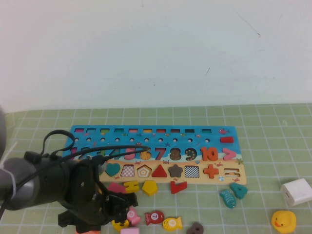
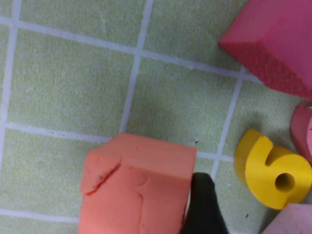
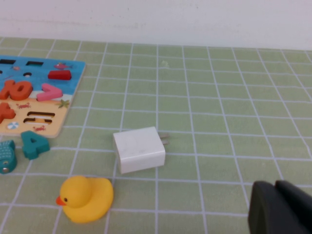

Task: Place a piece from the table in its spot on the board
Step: Pick up the "number 6"

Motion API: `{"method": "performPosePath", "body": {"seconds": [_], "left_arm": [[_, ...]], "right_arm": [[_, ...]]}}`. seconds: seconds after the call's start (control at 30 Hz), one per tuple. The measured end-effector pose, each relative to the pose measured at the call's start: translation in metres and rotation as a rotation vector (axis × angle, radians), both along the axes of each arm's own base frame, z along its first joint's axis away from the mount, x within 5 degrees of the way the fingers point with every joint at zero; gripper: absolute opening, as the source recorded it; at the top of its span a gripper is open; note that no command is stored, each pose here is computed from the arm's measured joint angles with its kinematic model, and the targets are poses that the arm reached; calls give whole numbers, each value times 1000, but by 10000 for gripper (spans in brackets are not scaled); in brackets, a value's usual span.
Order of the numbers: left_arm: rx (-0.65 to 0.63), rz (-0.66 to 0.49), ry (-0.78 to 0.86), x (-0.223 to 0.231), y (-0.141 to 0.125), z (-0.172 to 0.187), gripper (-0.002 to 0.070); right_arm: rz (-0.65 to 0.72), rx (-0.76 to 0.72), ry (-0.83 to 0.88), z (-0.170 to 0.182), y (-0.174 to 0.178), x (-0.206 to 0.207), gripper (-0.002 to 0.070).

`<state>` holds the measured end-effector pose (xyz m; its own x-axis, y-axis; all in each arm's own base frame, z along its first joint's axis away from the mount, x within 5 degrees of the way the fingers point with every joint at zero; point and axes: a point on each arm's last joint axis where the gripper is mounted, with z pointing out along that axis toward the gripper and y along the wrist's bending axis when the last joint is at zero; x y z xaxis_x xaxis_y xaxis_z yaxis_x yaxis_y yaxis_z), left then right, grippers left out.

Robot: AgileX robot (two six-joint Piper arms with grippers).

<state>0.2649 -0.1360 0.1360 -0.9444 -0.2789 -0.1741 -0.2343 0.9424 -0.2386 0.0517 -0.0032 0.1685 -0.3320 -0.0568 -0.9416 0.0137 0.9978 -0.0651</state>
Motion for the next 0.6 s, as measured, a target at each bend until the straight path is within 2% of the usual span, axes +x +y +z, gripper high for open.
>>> {"method": "performPosePath", "body": {"seconds": [0.3, 0.6], "left_arm": [[-21, -1, -10, -2, -8, -1, 411], [2, -11, 20, 0, -11, -20, 386]], "right_arm": [[0, 0, 0, 0, 0, 0, 1], [0, 0, 0, 0, 0, 0, 1]]}}
